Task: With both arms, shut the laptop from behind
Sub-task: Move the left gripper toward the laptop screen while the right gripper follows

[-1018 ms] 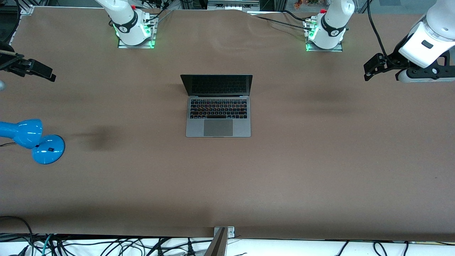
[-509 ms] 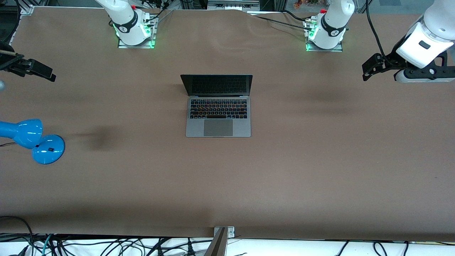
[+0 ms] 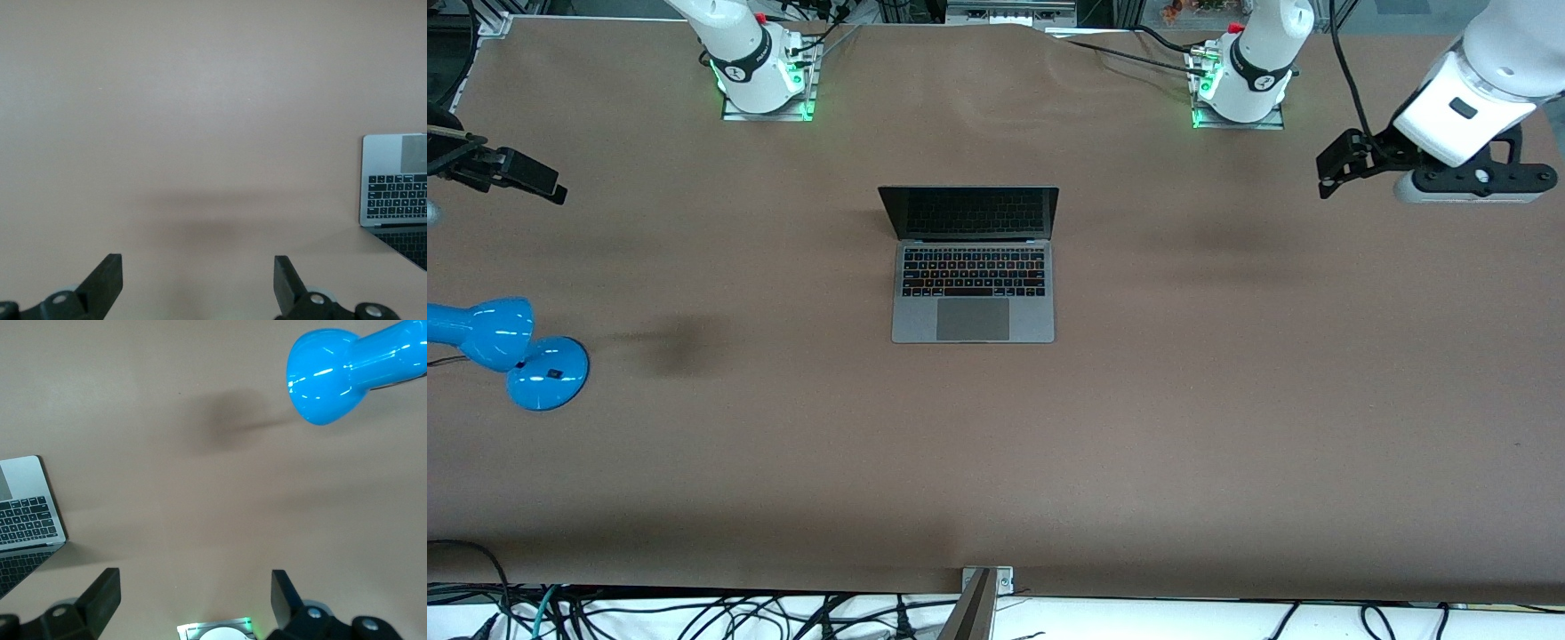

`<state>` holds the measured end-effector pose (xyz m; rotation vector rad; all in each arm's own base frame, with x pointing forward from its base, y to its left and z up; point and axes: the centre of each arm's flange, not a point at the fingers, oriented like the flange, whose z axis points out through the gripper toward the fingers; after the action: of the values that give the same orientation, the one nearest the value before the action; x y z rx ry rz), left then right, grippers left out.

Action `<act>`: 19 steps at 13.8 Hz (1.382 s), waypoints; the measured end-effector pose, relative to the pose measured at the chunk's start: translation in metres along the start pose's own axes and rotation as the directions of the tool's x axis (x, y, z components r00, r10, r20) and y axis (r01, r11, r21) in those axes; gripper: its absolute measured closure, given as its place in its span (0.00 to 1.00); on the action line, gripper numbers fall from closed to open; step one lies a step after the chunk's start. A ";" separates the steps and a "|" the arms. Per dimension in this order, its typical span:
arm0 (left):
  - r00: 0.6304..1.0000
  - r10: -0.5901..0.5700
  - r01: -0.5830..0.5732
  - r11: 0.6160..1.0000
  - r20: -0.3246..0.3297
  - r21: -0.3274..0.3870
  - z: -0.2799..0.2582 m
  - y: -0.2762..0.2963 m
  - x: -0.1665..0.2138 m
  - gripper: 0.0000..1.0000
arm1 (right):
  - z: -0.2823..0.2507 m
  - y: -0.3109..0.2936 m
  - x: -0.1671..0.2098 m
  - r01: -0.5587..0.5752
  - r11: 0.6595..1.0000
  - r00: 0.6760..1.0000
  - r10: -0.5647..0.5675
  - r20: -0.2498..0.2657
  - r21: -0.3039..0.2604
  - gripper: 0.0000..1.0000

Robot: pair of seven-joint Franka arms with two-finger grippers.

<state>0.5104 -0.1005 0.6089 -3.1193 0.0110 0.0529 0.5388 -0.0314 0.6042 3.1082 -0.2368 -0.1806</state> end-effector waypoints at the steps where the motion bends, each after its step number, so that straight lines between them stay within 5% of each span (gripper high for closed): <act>1: 1.000 0.005 -0.005 1.000 0.003 0.004 0.002 0.013 -0.002 0.00 | 0.000 0.000 0.000 0.000 1.000 1.000 0.000 0.000 0.000 0.00; 11: 0.999 0.006 -0.008 0.999 0.049 0.044 0.031 0.154 -0.037 0.00 | 0.000 0.000 0.000 0.000 1.000 1.000 0.000 0.000 0.000 0.00; 15: 0.994 -0.005 0.005 1.000 0.108 -0.005 0.036 0.195 -0.061 0.00 | 0.001 0.000 -0.001 0.000 1.000 1.000 0.000 0.007 -0.001 0.00; 19: 0.988 -0.017 0.014 1.000 0.152 0.018 0.054 0.240 -0.086 0.00 | 0.002 0.000 -0.002 0.000 1.000 1.000 0.000 0.020 -0.002 0.00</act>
<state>0.4209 -0.3383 0.5526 -3.0884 -0.0157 0.2888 0.5369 -0.0312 0.6021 3.1059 -0.2367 -0.2124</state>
